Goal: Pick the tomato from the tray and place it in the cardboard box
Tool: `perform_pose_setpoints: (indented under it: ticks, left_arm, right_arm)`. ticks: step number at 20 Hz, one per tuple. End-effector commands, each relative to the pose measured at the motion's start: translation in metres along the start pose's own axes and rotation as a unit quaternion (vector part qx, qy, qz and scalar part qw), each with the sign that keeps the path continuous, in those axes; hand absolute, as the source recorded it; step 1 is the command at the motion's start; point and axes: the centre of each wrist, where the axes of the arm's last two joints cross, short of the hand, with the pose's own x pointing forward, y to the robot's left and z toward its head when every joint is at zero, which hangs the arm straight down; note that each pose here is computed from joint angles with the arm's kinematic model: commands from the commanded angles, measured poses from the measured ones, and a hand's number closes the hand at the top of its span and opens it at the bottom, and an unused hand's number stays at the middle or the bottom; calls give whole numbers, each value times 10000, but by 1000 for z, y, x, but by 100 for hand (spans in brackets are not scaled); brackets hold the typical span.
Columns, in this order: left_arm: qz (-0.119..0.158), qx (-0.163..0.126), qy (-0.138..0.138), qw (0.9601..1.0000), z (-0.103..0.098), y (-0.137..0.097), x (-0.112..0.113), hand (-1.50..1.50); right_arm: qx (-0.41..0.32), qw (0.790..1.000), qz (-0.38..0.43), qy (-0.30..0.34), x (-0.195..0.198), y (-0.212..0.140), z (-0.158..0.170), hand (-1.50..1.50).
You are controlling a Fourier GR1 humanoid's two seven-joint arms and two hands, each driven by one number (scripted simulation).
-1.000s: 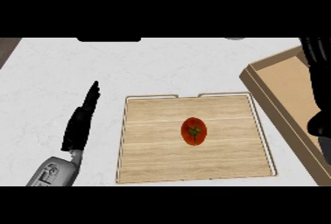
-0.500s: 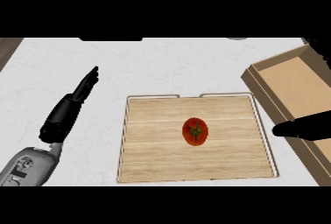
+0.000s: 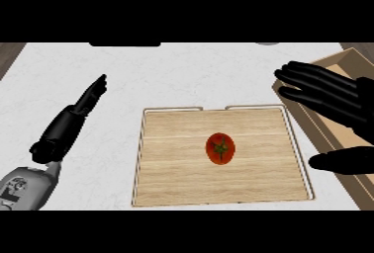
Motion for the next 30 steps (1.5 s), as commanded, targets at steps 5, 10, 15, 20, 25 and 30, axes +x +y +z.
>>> perform_pose_setpoints:
  ticks: [5, 10, 15, 20, 25, 30]
  left_arm:
    - [58, 13, 27, 10000, -3, 11, 7, 0]
    - [-4, -43, -88, 10000, -1, -5, 9, 0]
    - [36, -37, 68, 10000, 7, -10, 6, 0]
    - [-8, 17, -37, 10000, -3, -7, -4, 0]
    - [53, 41, -10, 10000, 7, 8, 9, 0]
    - [85, -12, 58, 9999, 5, 7, -4, 0]
  right_arm:
    - [1635, 9775, 1279, 378, 58, 12, -27, -150]
    - [1863, 9633, 1798, 704, 91, 44, -40, -150]
    - [2350, 9470, 1919, 1053, 128, 61, -44, -150]
    - [2525, 9398, 1885, 1322, 141, 79, -54, -150]
    - [2679, 9343, 1839, 1463, 129, 102, -57, -150]
    - [2387, 9311, 2264, 1574, 138, 115, -65, -150]
